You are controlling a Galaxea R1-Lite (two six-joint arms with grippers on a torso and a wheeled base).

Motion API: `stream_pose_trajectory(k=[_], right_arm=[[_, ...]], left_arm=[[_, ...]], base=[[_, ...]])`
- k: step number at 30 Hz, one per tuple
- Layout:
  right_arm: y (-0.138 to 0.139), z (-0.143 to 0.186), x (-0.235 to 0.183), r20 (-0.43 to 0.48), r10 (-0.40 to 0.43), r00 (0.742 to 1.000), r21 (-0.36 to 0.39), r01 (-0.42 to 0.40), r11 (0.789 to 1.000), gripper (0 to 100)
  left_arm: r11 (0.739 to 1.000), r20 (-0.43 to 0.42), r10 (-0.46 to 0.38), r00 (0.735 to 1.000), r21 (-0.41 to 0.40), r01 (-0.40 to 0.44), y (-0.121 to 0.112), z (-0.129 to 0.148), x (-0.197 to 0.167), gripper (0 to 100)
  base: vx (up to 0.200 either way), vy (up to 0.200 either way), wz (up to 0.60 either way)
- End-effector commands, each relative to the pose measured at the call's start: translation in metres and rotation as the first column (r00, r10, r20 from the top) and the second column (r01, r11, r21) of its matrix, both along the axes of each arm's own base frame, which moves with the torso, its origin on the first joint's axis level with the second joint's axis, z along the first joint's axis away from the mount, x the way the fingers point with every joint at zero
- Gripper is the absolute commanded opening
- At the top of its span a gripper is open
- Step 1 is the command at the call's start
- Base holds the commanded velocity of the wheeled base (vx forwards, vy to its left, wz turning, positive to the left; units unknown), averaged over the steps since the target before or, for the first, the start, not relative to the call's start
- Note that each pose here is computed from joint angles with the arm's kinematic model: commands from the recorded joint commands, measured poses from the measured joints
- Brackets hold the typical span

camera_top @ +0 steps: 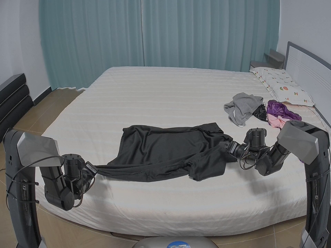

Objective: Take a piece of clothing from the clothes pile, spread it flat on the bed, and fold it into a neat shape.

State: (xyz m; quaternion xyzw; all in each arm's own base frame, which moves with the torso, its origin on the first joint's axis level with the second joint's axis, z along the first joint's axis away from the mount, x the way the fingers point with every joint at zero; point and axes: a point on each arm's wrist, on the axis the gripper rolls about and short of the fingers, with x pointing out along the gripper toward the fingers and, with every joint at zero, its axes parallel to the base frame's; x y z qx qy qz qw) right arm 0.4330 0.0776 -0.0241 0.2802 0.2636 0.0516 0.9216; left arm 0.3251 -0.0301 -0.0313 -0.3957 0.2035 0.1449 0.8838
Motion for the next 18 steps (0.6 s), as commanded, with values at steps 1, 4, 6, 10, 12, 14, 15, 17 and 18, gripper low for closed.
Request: stream_pose_trajectory(k=[1, 4, 6, 10, 12, 14, 15, 17, 18], right_arm=[[0.0, 0.023, -0.043, -0.065, 0.092, 0.994, 0.022, -0.091, 0.996, 100], [-0.001, 0.011, -0.055, -0.123, 0.11, 0.986, 0.011, -0.11, 0.994, 100], [0.001, 0.003, -0.061, -0.148, 0.12, 0.982, 0.008, -0.12, 0.993, 100], [0.01, -0.009, -0.066, -0.184, 0.144, 0.972, 0.005, -0.145, 0.989, 100], [0.015, -0.014, -0.064, -0.189, 0.154, 0.97, 0.004, -0.156, 0.988, 100], [0.02, -0.015, -0.062, -0.184, 0.166, 0.969, 0.003, -0.168, 0.986, 100], [0.021, -0.014, -0.061, -0.182, 0.169, 0.969, 0.003, -0.171, 0.985, 100], [0.024, -0.017, -0.057, -0.181, 0.172, 0.968, 0.002, -0.174, 0.985, 100], [0.025, -0.018, -0.054, -0.176, 0.169, 0.97, 0.001, -0.172, 0.985, 100]], left_arm=[[1.0, -0.008, -0.002, 1.0, 0.0, 0.002, 0.0, 0.0, -0.003, 0], [1.0, -0.008, -0.002, 1.0, 0.0, 0.002, 0.0, 0.0, -0.003, 0], [1.0, -0.013, -0.002, 1.0, 0.001, 0.002, 0.0, 0.0, -0.005, 0], [1.0, -0.013, -0.002, 1.0, 0.001, 0.002, 0.0, 0.0, -0.005, 0], [1.0, -0.013, -0.002, 1.0, 0.001, 0.002, 0.0, 0.0, -0.005, 0], [1.0, -0.016, -0.002, 1.0, 0.001, 0.002, 0.0, 0.0, -0.006, 0], [1.0, -0.013, -0.002, 1.0, 0.001, 0.002, 0.0, 0.0, -0.005, 0], [1.0, -0.016, -0.003, 1.0, 0.002, 0.003, -0.001, 0.0, -0.006, 0], [1.0, -0.013, -0.004, 1.0, 0.001, 0.004, -0.001, 0.001, -0.005, 0]], base=[[0.0, 0.0, 0.0], [0.0, 0.0, 0.0], [0.0, 0.0, 0.0], [0.0, 0.0, 0.0], [0.0, 0.0, 0.0], [0.0, 0.0, 0.0], [0.0, 0.0, 0.0], [0.0, 0.0, 0.0], [0.0, 0.0, 0.0]])
